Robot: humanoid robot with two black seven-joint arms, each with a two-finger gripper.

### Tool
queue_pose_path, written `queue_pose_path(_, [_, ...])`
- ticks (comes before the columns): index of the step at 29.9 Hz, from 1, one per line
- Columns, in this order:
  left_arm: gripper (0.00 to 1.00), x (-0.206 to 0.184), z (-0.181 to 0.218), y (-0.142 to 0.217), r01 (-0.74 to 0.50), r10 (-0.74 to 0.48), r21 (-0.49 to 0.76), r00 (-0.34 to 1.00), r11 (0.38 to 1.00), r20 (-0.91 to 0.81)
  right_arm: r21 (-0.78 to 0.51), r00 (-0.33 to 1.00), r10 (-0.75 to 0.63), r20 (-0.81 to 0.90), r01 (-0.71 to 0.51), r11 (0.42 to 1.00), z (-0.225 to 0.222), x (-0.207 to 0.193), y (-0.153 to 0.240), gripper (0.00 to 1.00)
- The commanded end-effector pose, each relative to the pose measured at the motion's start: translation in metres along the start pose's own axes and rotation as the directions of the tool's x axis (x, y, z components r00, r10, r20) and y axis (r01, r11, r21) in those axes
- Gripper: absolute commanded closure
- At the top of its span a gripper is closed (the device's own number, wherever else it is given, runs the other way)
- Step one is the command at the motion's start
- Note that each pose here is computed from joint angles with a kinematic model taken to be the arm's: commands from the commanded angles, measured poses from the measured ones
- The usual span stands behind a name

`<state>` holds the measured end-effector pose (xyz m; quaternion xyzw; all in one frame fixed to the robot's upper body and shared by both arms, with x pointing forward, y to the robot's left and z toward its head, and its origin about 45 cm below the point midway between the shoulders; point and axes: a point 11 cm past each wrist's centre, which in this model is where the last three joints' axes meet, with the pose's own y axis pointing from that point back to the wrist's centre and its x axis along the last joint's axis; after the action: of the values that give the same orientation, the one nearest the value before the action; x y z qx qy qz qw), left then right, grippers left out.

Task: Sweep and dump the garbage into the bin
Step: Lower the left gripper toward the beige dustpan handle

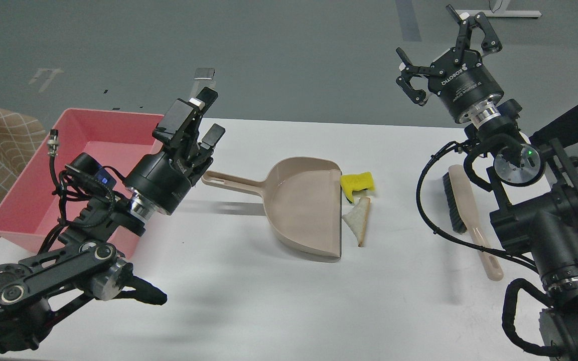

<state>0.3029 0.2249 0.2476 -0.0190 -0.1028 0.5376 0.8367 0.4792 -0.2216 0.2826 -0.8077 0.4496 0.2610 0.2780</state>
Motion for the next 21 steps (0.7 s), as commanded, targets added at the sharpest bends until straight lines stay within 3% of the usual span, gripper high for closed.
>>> queue_pose_path(1, [0.02, -0.007, -0.014, 0.016, -0.006, 0.005, 0.030, 0.999, 1.000, 0.039, -0.003, 1.000, 0.003, 0.001, -0.003, 1.000, 0.001, 0.001, 0.001, 0.00])
queue_pose_path(10, [0.02, -0.030, -0.049, 0.049, -0.019, 0.013, 0.124, 0.998, 0.992, 0.055, -0.006, 1.000, 0.006, 0.002, -0.006, 1.000, 0.003, 0.002, 0.002, 0.00])
queue_pose_path(21, [0.02, -0.057, -0.103, 0.058, 0.006, -0.021, 0.244, 0.998, 0.970, 0.060, -0.006, 1.000, 0.008, 0.003, -0.008, 1.000, 0.003, 0.003, 0.003, 0.00])
